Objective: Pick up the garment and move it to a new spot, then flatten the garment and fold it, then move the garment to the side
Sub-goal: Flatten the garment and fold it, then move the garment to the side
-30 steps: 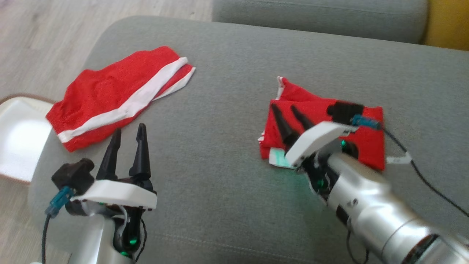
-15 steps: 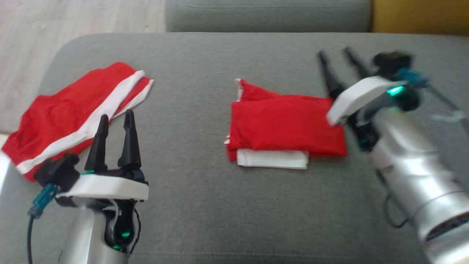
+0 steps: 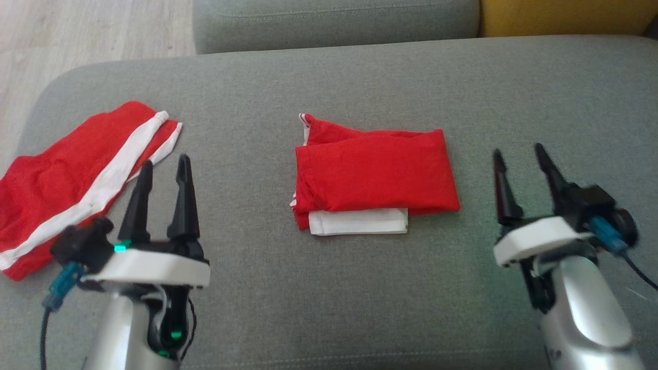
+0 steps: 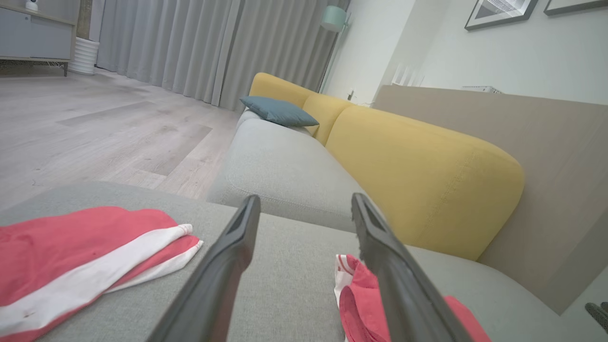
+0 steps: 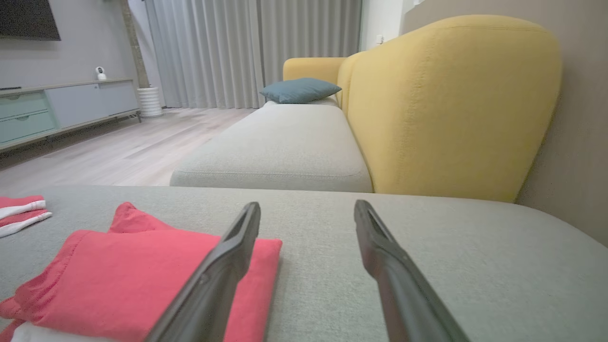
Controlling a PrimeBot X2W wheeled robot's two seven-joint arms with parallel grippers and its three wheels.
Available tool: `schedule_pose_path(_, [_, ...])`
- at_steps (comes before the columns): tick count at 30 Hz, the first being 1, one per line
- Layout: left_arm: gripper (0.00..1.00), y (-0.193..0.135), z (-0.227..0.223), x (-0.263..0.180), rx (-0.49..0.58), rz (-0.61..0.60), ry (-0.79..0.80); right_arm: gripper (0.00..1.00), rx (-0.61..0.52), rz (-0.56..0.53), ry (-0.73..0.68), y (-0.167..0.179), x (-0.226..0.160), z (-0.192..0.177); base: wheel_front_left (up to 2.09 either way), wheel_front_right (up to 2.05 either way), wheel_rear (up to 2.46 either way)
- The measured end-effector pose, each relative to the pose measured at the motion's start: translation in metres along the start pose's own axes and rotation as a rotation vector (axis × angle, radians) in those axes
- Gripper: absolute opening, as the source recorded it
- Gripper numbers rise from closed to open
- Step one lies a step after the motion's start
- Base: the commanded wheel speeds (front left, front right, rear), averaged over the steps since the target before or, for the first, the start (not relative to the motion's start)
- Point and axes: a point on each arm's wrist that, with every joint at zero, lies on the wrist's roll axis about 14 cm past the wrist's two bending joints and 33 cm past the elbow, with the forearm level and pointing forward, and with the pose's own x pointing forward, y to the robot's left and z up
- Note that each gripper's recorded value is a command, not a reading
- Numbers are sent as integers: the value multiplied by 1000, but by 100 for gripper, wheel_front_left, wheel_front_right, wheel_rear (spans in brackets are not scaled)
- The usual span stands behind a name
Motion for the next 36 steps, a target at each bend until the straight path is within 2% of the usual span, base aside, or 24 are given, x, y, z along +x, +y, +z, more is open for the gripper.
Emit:
schedule_pose_path(5, [100, -2, -13, -10, 28, -17, 43, 100, 18, -53, -25, -14, -15, 2, 0, 0, 0])
schedule_pose_path(22, [100, -1, -12, -13, 36, -17, 40, 100, 63, -40, -14, -5, -19, -5, 0, 0, 0])
schedule_pose_path(26, [100, 2, -20, -14, 36, -8, 63, 100, 81, -31, 34, -1, -15, -17, 0, 0, 0])
schedule_pose_path(32, [100, 9, -35, -17, 35, 7, 108, 100, 146, 1, 208, 14, -10, -61, 0, 0, 0])
schedule_pose_path(36, [100, 19, -38, -15, 42, 29, 119, 100, 172, 32, 293, 27, 7, -80, 0, 0, 0])
